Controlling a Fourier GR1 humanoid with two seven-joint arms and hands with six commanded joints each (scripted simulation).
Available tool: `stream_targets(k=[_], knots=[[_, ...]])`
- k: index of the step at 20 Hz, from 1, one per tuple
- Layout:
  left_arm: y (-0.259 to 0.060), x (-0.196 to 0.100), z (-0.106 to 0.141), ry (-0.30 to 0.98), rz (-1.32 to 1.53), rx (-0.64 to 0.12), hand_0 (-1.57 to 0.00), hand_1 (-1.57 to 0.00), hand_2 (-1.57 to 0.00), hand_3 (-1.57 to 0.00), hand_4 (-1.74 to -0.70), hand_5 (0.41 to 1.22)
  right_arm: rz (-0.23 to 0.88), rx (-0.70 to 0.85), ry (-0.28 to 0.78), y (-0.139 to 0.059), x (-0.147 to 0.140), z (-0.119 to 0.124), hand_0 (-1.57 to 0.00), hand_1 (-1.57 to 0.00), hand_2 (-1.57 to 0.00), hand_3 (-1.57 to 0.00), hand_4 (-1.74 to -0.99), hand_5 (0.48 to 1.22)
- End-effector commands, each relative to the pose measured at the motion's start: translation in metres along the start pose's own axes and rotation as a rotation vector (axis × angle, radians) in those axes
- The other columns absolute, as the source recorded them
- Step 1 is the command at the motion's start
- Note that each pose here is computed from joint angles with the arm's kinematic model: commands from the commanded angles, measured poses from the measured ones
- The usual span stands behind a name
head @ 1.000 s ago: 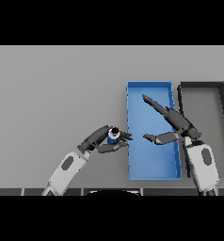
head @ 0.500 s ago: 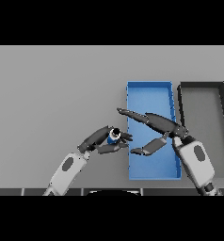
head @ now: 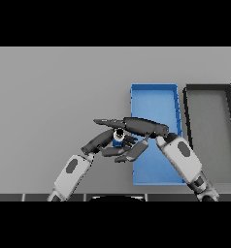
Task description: Pick up the blue pipe and place it into the blue bin.
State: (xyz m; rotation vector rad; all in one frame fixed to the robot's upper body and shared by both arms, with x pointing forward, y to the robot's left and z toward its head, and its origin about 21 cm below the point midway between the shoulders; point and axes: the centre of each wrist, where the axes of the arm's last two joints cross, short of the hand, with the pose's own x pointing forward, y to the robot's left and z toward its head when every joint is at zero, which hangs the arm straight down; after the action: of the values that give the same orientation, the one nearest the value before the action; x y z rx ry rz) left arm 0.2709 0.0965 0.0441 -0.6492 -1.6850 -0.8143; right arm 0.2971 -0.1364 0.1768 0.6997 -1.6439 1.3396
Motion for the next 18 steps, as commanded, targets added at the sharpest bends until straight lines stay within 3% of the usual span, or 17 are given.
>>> stream_targets(k=[1,2,3,4,5,8,9,11,13,16,18], knots=[[0.001,-0.003,0.003,0.000,-0.004,0.001,-1.57,-1.57,-1.57,-1.57,-1.46,1.221,0.002,0.011,0.002,-0.003,0.003,-0.004,0.00,-0.03,-0.05,-0.01,-1.215,0.513],[0.001,0.000,0.003,-0.009,0.007,0.005,-1.57,-1.57,-1.57,-1.57,-1.46,1.221,-0.006,0.025,0.003,-0.002,0.003,-0.011,-0.02,-0.11,-0.13,-0.05,-1.222,0.517],[0.001,-0.003,0.004,0.023,0.002,0.014,-1.57,-1.57,-1.57,-1.57,-1.51,1.221,-0.007,0.033,0.014,-0.003,0.003,-0.016,-0.17,-0.24,-0.25,-0.14,-1.255,0.519],[0.001,0.000,0.005,0.041,0.011,0.014,-1.57,-1.57,-1.54,-1.30,-1.56,1.221,-0.004,0.042,0.006,-0.004,0.003,-0.018,-0.40,-0.44,-0.43,-0.31,-1.303,0.520],[-0.002,0.001,0.003,0.053,0.024,0.017,-1.57,-1.57,-1.53,-1.14,-1.60,1.221,0.005,0.049,0.009,-0.006,0.003,-0.022,-0.63,-0.65,-0.66,-0.50,-1.383,0.523],[0.002,0.002,0.001,0.049,0.006,0.019,-1.57,-1.57,-1.55,-1.23,-1.67,1.221,-0.022,0.052,-0.036,-0.001,-0.002,-0.020,-1.09,-1.10,-1.10,-0.90,-1.537,0.600],[-0.001,0.000,0.002,0.043,0.019,0.016,-1.57,-1.57,-1.55,-1.27,-1.68,1.221,-0.055,0.048,-0.048,0.001,-0.004,-0.021,-1.19,-1.19,-1.20,-1.03,-1.513,0.671],[0.000,0.002,0.000,0.039,0.013,0.021,-1.57,-1.57,-1.56,-1.33,-1.70,1.221,-0.075,0.035,-0.076,0.004,-0.009,-0.025,-1.32,-1.33,-1.33,-1.23,-1.481,0.869],[-0.001,-0.001,0.001,0.004,0.017,0.018,-1.57,-1.57,-1.55,-1.37,-1.72,1.221,-0.042,0.036,-0.092,0.007,-0.005,-0.027,-1.41,-1.42,-1.42,-1.35,-1.474,0.996],[-0.001,0.000,-0.002,-0.011,-0.002,0.020,-1.57,-1.57,-1.55,-1.42,-1.73,1.221,-0.026,0.044,-0.102,0.010,-0.003,-0.027,-1.49,-1.49,-1.49,-1.46,-1.485,1.106],[0.001,-0.002,-0.003,-0.020,-0.004,0.017,-1.57,-1.57,-1.56,-1.44,-1.73,1.221,-0.098,0.034,-0.090,0.014,-0.005,-0.024,-1.52,-1.52,-1.52,-1.50,-1.490,1.147]])
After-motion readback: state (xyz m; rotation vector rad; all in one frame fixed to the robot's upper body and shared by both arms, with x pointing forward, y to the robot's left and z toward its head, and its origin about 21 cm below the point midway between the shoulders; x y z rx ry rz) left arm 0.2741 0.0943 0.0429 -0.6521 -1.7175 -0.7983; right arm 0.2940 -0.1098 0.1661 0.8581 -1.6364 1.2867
